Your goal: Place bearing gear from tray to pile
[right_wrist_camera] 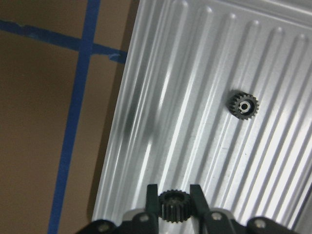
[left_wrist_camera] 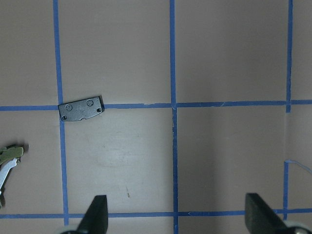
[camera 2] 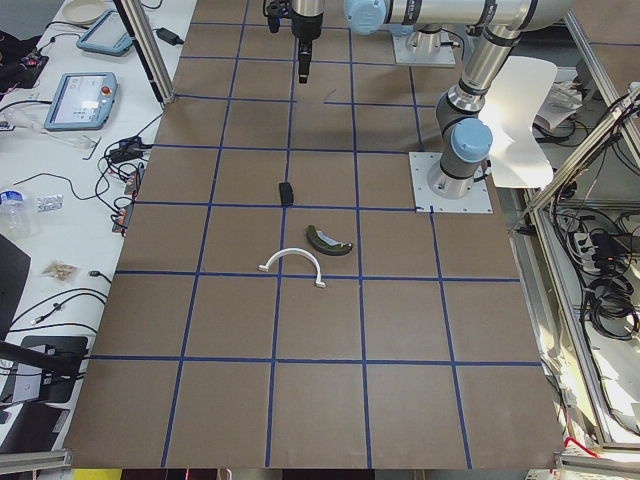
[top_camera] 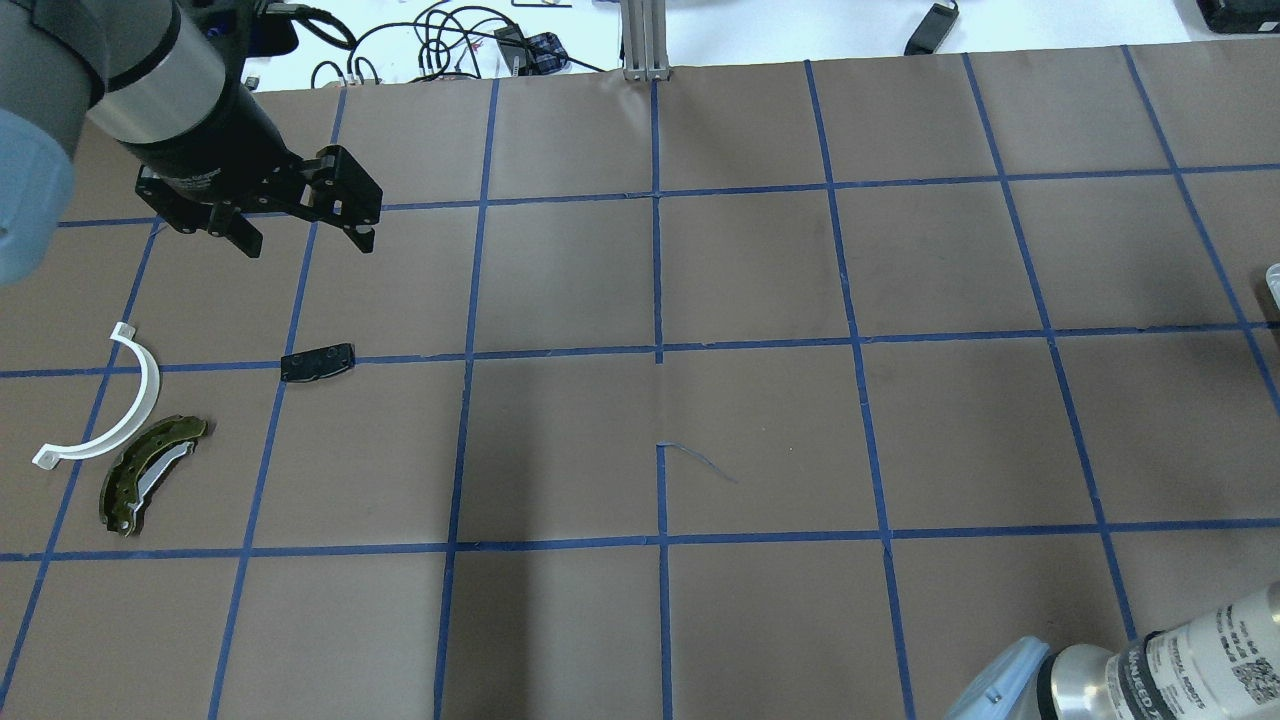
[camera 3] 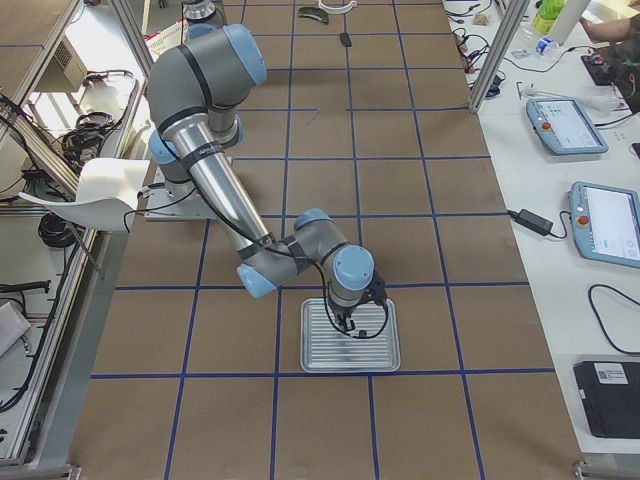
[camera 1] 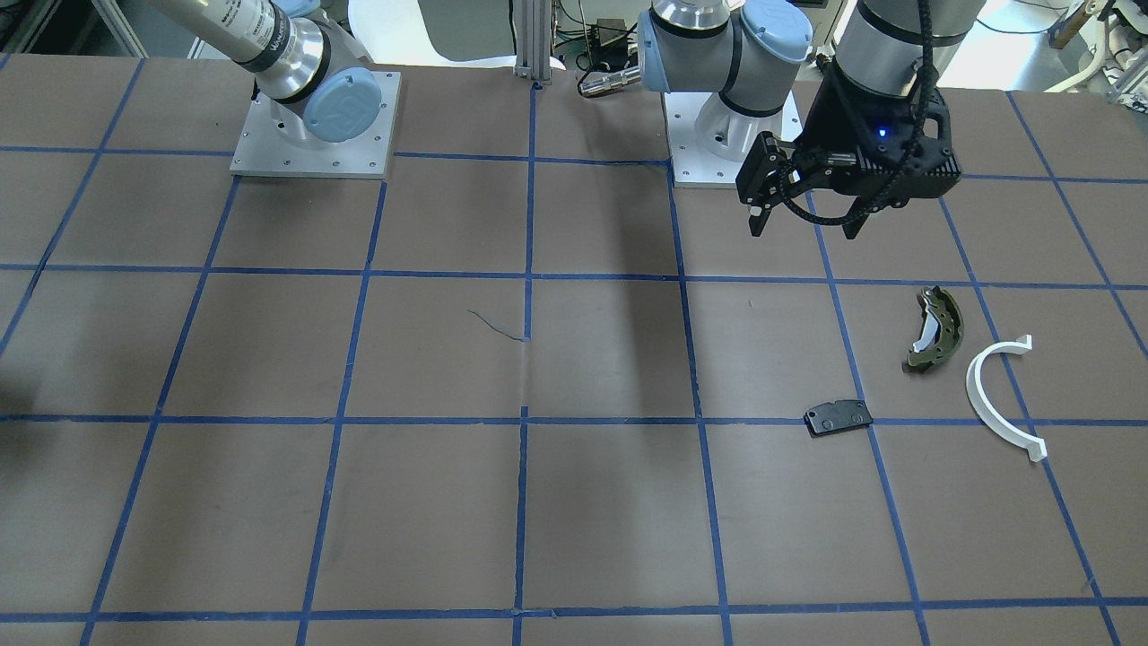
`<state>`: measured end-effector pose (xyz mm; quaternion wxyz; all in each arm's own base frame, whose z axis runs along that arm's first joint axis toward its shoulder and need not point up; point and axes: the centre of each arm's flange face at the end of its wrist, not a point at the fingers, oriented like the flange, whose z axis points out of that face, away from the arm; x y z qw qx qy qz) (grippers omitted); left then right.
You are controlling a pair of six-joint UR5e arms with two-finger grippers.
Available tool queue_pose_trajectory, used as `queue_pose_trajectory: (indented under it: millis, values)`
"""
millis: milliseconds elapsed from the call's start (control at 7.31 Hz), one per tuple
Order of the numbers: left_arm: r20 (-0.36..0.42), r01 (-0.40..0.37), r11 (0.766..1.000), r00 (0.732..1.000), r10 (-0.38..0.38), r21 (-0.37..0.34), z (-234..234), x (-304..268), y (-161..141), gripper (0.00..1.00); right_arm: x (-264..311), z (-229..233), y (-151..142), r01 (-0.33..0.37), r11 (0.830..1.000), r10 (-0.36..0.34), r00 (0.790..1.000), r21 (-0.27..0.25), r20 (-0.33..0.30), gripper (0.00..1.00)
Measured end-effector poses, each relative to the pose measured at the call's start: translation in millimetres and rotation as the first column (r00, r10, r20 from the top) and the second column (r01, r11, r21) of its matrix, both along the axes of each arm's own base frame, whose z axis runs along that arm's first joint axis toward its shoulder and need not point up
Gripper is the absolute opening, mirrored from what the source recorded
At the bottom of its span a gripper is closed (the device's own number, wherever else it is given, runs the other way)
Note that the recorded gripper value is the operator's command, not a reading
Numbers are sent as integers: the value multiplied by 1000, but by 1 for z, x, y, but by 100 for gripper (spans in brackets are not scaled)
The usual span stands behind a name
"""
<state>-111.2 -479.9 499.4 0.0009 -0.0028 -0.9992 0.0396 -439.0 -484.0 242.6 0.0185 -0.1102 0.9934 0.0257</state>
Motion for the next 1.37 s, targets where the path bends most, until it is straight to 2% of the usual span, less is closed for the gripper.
queue_pose_trajectory:
  millis: [137, 410, 684, 958, 1094, 1368]
  values:
    - [0, 0, 1000, 1000, 0, 0, 0, 0, 0, 100, 22, 19, 0, 67, 997, -68, 997, 28, 42, 0]
    - [0, 0, 1000, 1000, 0, 0, 0, 0, 0, 100, 75, 60, -12, 164, 985, -167, 985, 52, 50, 0]
    - [0, 0, 1000, 1000, 0, 0, 0, 0, 0, 100, 143, 77, -39, 197, 979, -199, 980, 53, 30, 0]
    - [0, 0, 1000, 1000, 0, 0, 0, 0, 0, 100, 235, 102, -59, 218, 975, -218, 976, 29, -2, 0]
    - [0, 0, 1000, 1000, 0, 0, 0, 0, 0, 100, 284, 103, -61, 249, 968, -249, 969, 30, -4, 0]
    - [0, 0, 1000, 1000, 0, 1, 0, 0, 0, 100, 396, 104, -63, 339, 940, -339, 941, 30, 2, 0]
